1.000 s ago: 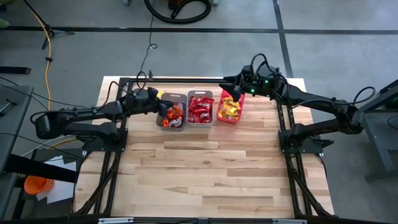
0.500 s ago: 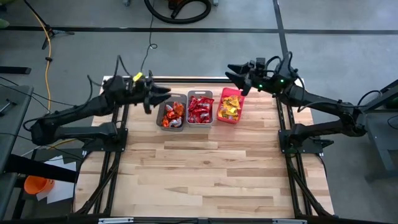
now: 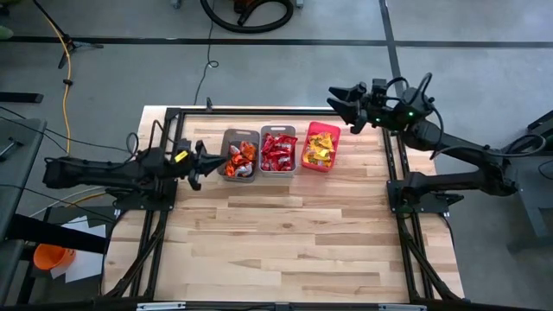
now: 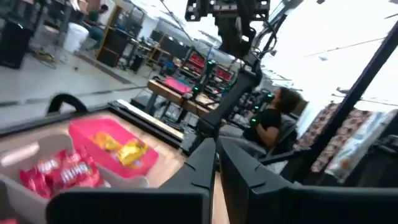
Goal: Sort candy
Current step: Return to Home Position
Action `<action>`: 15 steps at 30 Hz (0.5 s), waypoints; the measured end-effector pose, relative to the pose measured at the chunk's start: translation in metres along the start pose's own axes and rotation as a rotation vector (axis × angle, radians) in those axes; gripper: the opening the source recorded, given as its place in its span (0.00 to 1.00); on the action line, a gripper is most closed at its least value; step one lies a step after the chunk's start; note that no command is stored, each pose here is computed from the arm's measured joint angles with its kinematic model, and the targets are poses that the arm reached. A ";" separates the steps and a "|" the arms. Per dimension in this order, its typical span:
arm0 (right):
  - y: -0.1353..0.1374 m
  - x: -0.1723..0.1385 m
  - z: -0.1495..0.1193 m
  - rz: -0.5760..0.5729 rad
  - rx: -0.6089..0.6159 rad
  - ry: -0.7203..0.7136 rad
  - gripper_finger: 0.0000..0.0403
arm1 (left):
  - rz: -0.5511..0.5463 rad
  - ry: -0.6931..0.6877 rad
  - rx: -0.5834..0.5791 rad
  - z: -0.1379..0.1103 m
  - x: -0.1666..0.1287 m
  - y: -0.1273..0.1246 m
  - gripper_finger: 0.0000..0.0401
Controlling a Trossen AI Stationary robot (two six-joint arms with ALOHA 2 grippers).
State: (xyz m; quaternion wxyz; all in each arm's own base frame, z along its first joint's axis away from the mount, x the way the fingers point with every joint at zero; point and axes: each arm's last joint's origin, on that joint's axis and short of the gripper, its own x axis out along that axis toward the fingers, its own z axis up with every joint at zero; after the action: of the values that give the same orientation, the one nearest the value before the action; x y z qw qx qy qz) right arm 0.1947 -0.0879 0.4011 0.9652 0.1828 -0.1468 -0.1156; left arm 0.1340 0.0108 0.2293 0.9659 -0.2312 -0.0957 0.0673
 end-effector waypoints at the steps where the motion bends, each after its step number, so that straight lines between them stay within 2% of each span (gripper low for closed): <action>1: 0.001 -0.002 0.002 0.004 -0.001 -0.006 0.66 | -0.010 0.004 -0.012 -0.005 -0.004 0.003 0.02; 8: 0.005 -0.008 0.004 0.030 0.072 0.017 0.64 | -0.038 -0.026 -0.057 -0.032 -0.025 0.019 0.00; 15: 0.010 -0.016 -0.015 0.034 0.095 0.238 0.47 | -0.035 -0.018 -0.061 -0.032 -0.031 0.020 0.00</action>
State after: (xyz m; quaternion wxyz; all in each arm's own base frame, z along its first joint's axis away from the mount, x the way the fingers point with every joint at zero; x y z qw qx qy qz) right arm 0.1860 -0.0695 0.3876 0.9679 0.2384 -0.0394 -0.0696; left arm 0.1095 0.0092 0.1873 0.9585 -0.2580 -0.1104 0.0496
